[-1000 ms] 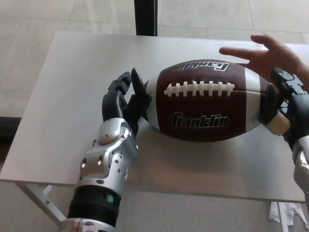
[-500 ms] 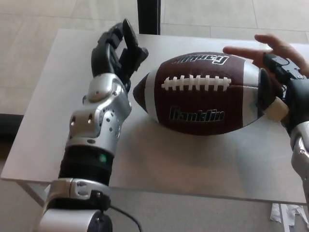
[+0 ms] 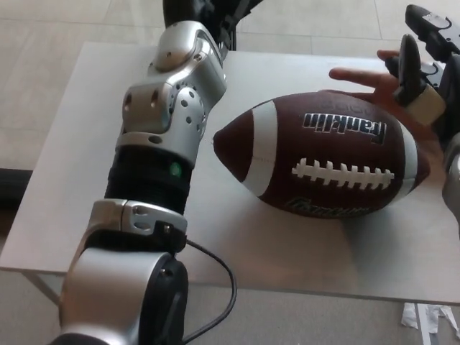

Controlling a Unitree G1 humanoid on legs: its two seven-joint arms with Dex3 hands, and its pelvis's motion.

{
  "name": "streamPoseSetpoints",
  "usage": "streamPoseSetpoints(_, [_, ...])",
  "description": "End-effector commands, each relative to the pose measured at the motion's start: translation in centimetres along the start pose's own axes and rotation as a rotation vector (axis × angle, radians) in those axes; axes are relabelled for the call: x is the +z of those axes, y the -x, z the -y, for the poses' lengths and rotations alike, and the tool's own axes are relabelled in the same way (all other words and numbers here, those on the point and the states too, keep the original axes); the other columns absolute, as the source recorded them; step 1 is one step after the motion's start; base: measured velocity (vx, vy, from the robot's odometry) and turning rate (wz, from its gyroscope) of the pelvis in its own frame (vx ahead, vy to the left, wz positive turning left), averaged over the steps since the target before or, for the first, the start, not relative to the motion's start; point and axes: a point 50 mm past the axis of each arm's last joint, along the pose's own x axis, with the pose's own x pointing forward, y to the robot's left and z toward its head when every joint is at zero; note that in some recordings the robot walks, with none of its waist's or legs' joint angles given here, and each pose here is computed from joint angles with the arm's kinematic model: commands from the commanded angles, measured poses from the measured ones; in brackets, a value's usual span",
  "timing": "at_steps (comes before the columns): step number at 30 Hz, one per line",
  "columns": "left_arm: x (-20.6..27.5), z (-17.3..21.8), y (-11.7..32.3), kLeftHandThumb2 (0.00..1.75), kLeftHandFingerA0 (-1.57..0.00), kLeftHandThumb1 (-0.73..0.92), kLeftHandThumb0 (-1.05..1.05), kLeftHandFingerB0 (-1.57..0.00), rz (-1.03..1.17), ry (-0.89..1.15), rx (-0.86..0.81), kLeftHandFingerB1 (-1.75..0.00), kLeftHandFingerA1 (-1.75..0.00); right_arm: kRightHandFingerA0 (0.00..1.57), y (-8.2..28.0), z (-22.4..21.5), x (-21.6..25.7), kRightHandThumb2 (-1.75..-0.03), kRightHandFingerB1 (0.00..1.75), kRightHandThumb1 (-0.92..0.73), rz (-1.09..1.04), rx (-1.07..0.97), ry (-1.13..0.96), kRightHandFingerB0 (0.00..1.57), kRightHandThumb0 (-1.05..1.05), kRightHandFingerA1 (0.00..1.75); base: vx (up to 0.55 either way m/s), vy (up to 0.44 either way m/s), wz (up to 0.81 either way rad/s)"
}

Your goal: The robot uses both its hands to grab the left and right ends of a football kept in the middle of the desk infront of it, lifts it up and places it in the palm of a person

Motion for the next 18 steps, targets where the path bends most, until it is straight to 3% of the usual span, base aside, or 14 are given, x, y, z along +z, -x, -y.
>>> streamPoseSetpoints(1, [-3.5,0.1,0.9,0.68,-0.23,0.91,-0.92,-0.16,-0.102,-0.015,-0.015,-0.31,-0.64,0.25,0.2,0.6,-0.5,-0.72,0.31,-0.92,-0.028,-0.027,-0.007,0.21,-0.87,0.78,0.00,0.000,0.00])
streamPoseSetpoints(2, [-3.4,-0.5,0.8,0.68,-0.24,0.90,-0.94,-0.17,-0.103,-0.039,-0.004,-0.32,-0.69,0.23,0.1,0.6,-0.6,-0.72,0.31,-0.92,-0.024,-0.025,-0.016,0.21,-0.88,0.82,0.00,0.000,0.00])
streamPoseSetpoints(3, [-3.5,-1.3,0.8,0.68,-0.27,0.89,-0.96,-0.19,-0.104,-0.105,0.008,-0.31,-0.64,0.27,0.2,0.7,-0.6,-1.11,0.44,-0.73,-0.023,-0.031,-0.019,0.15,-0.84,0.71,0.00,0.000,0.00])
streamPoseSetpoints(4, [-3.6,-2.0,0.9,0.68,-0.34,0.89,-0.96,-0.19,-0.107,-0.160,0.020,-0.32,-0.69,0.28,0.2,0.9,-0.8,-1.12,0.43,-0.73,-0.023,-0.039,-0.022,0.13,-0.84,0.72,0.00,0.000,0.00])
streamPoseSetpoints(6, [-3.9,-3.0,1.2,0.68,-0.33,0.91,-0.96,-0.21,-0.115,-0.272,0.044,-0.31,-0.62,0.29,0.4,1.0,-1.0,-1.11,0.44,-0.74,-0.026,-0.049,-0.020,0.17,-0.85,0.73,0.00,0.000,0.00])
streamPoseSetpoints(7, [-4.0,-4.7,1.8,1.13,-0.28,0.76,-0.95,-0.07,-0.114,-0.402,0.014,-0.41,-0.65,0.30,0.5,1.3,-1.3,-1.12,0.44,-0.74,-0.035,-0.058,-0.028,0.17,-0.85,0.75,0.00,0.000,0.00])
streamPoseSetpoints(8, [-4.2,-5.7,2.4,1.10,-0.26,0.71,-0.88,-0.06,-0.111,-0.454,0.014,-0.33,-0.63,0.24,0.6,1.6,-1.5,-0.72,0.30,-0.91,-0.044,-0.067,-0.023,0.24,-0.89,0.90,0.00,0.000,0.00])
streamPoseSetpoints(9, [-4.3,-6.5,3.0,0.66,-0.23,0.86,-0.85,-0.09,-0.112,-0.466,-0.002,-0.28,-0.61,0.25,0.6,1.8,-1.6,-0.72,0.31,-0.92,-0.049,-0.073,-0.010,0.25,-0.89,0.93,0.00,0.000,0.00])
streamPoseSetpoints(10, [-4.2,-7.4,3.6,1.03,-0.08,0.66,-0.83,-0.04,-0.118,-0.491,-0.033,-0.33,-0.54,0.24,0.7,1.9,-1.8,-0.72,0.31,-0.92,-0.058,-0.078,-0.009,0.25,-0.88,0.97,0.00,0.000,0.00])
streamPoseSetpoints(12, [-4.7,-9.2,4.9,1.02,-0.15,0.59,-0.80,0.00,-0.129,-0.539,-0.030,-0.33,-0.58,0.24,1.1,2.2,-2.3,-0.72,0.31,-0.92,-0.072,-0.085,0.008,0.21,-0.85,0.96,0.00,0.000,0.00])
streamPoseSetpoints(15, [-4.9,-11.2,6.0,1.03,-0.06,0.60,-0.83,0.00,-0.140,-0.597,-0.028,-0.29,-0.53,0.24,1.2,2.5,-2.7,-0.72,0.31,-0.91,-0.076,-0.093,0.020,0.20,-0.83,1.05,0.00,0.000,0.00])
streamPoseSetpoints(16, [-5.1,-12.5,6.8,0.63,-0.06,0.80,-0.84,-0.05,-0.155,-0.618,-0.026,-0.26,-0.42,0.23,1.4,2.8,-3.0,-0.72,0.30,-0.92,-0.084,-0.086,0.025,0.22,-0.84,1.03,0.00,0.000,0.00])
streamPoseSetpoints(17, [-5.2,-13.8,7.3,1.04,-0.06,0.65,-0.92,-0.04,-0.170,-0.644,-0.016,-0.21,-0.35,0.27,1.5,3.2,-3.2,-0.74,0.30,-0.92,-0.098,-0.084,0.034,0.20,-0.84,0.86,0.00,0.000,0.00])
streamPoseSetpoints(18, [-5.1,-14.8,7.7,1.05,0.00,0.61,-0.86,-0.08,-0.182,-0.683,0.011,-0.29,-0.36,0.24,1.6,3.5,-3.4,-0.74,0.31,-0.92,-0.101,-0.083,0.041,0.21,-0.80,0.89,0.00,0.000,0.00])
